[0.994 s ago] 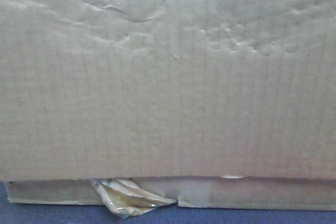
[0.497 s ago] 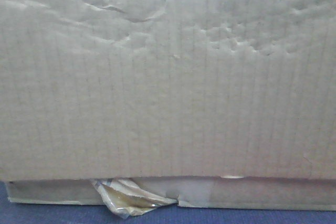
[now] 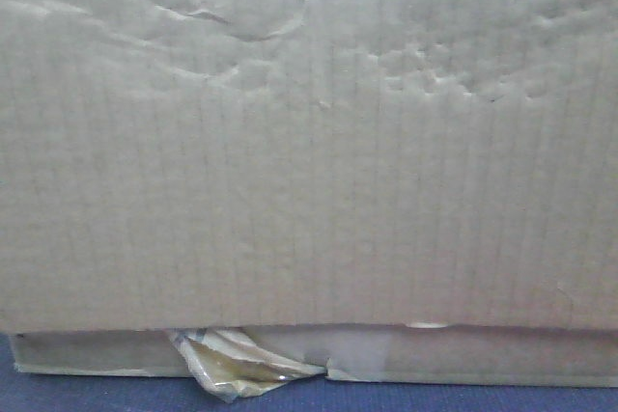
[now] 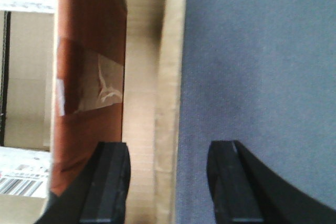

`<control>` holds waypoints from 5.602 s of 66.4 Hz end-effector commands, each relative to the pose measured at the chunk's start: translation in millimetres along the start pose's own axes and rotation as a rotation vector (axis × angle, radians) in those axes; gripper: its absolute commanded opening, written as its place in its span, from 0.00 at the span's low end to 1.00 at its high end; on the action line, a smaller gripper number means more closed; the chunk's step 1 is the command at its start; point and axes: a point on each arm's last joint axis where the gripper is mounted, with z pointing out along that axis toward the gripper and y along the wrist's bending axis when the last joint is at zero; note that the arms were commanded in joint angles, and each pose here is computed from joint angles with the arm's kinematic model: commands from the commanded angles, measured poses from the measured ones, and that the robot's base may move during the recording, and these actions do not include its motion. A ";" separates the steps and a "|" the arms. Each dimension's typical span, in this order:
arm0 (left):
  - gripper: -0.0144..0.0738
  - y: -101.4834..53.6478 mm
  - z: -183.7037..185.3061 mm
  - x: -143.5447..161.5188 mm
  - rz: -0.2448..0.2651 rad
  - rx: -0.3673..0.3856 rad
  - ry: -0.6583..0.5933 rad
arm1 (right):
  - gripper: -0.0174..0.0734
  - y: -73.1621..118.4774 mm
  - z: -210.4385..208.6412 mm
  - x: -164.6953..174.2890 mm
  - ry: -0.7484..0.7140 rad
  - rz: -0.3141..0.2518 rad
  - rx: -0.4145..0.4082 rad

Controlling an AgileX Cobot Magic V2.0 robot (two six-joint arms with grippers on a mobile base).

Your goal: Stack two boxes on right shelf middle

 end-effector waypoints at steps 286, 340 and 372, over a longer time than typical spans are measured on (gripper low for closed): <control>0.04 23.8 -134.4 -66.2 -0.002 -0.060 -0.825 | 0.02 12.2 -88.5 -83.4 -0.884 0.024 -0.018; 0.04 23.6 -134.2 -66.4 0.010 -0.065 -0.825 | 0.02 15.6 -93.5 -87.2 -0.953 -0.006 -0.047; 0.04 23.6 -134.2 -66.4 0.010 -0.065 -0.825 | 0.02 16.5 -94.5 -87.8 -0.966 -0.011 -0.056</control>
